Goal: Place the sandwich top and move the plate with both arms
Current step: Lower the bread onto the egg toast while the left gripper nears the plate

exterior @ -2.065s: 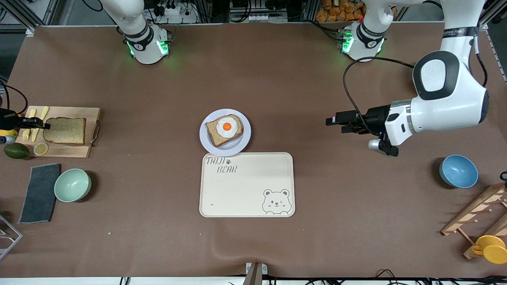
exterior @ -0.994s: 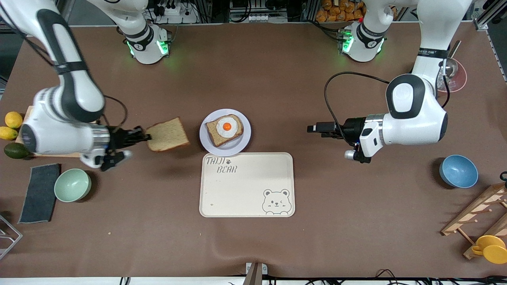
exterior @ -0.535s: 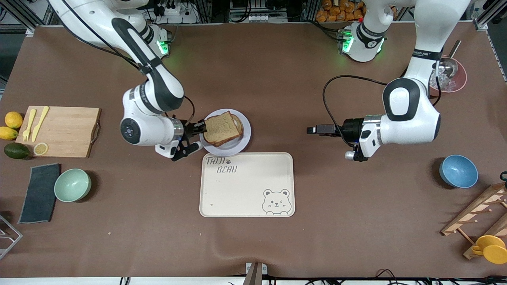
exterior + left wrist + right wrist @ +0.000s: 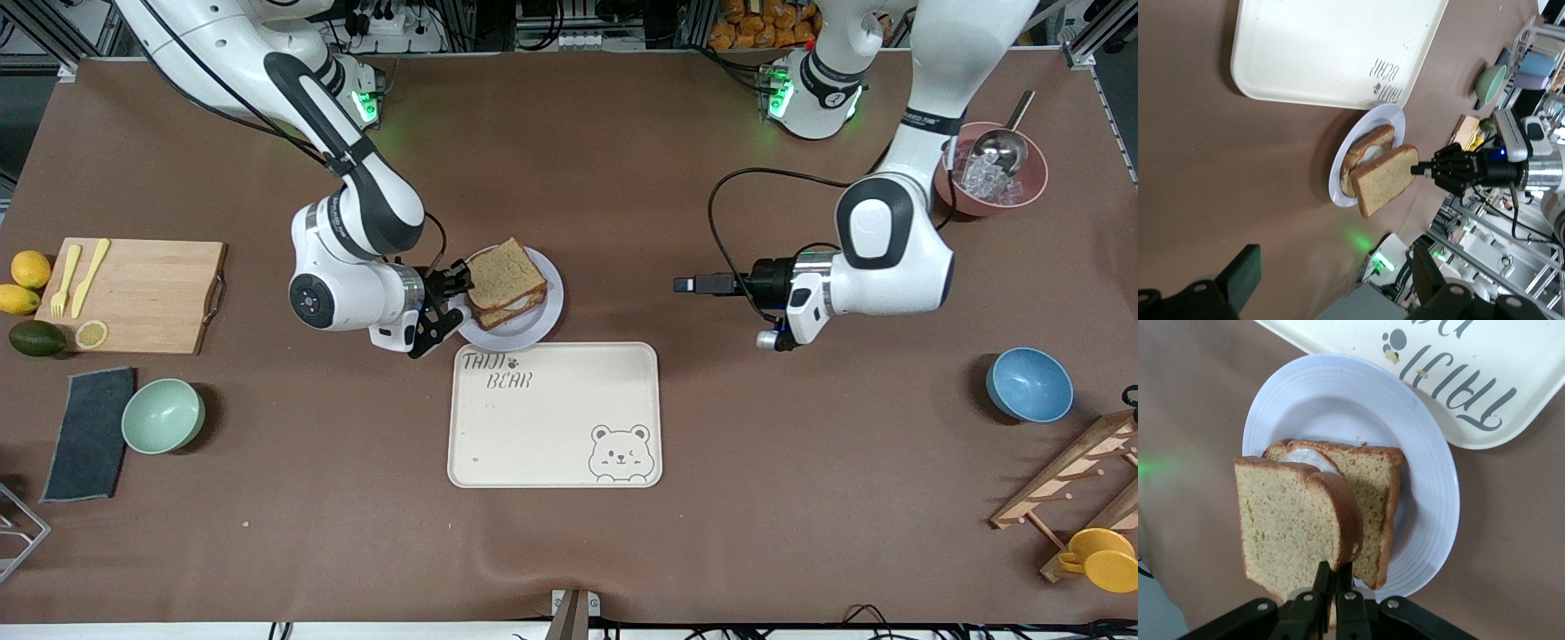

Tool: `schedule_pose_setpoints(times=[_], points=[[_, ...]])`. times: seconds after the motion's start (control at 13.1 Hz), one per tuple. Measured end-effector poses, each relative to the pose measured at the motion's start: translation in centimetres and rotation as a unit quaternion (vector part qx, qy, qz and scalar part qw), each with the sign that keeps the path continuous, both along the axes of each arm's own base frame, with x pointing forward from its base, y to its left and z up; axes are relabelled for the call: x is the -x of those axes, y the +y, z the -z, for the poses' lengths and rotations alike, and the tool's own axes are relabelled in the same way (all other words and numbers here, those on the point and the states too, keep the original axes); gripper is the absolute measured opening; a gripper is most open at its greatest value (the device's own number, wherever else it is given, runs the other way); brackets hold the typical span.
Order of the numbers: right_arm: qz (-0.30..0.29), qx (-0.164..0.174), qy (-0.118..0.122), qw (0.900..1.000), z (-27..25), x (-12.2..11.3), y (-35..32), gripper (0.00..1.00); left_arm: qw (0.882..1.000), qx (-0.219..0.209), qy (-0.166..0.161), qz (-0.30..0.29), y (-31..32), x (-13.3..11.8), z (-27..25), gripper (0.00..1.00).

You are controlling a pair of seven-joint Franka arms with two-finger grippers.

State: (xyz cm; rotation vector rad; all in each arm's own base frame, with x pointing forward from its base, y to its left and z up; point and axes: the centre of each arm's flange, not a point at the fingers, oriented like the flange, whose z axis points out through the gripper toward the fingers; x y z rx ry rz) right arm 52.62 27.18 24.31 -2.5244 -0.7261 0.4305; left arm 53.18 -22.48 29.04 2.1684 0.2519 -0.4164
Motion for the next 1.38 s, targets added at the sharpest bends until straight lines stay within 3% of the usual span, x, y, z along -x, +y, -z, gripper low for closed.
schedule_pose_setpoints(times=[0.23,0.31,0.61,0.69,0.92,1.15,1.38], points=[[-0.004,-0.002,-0.001,1.0,0.1,-0.1,-0.2,0.07,1.0,0.003,0.001,-0.02,-4.9,1.7,2.5,1.0],[-0.003,-0.001,-0.002,1.0,0.1,-0.1,-0.3,0.13,1.0,0.003,-0.006,-0.018,-5.8,2.2,3.5,1.0],[0.002,-0.001,-0.009,1.0,-0.1,-0.7,-0.9,0.57,0.998,0.018,-0.054,0.001,-6.2,2.7,7.1,0.98],[0.006,0.0,-0.011,1.0,-0.3,-1.0,-1.4,0.69,0.998,0.02,-0.067,0.011,-6.5,2.9,7.7,0.89],[0.033,-0.001,-0.025,0.999,-1.6,-2.9,-4.2,1.0,0.993,0.042,-0.105,0.023,-7.2,3.6,9.8,0.83],[0.068,0.008,-0.051,0.996,-3.5,-5.4,-9.2,1.0,0.988,0.075,-0.137,0.014,-8.4,4.5,12.7,0.78],[0.074,0.065,-0.105,0.99,-6.5,-8.0,-16.7,1.0,0.983,0.094,-0.155,0.007,-10.1,5.4,14.9,0.75]])
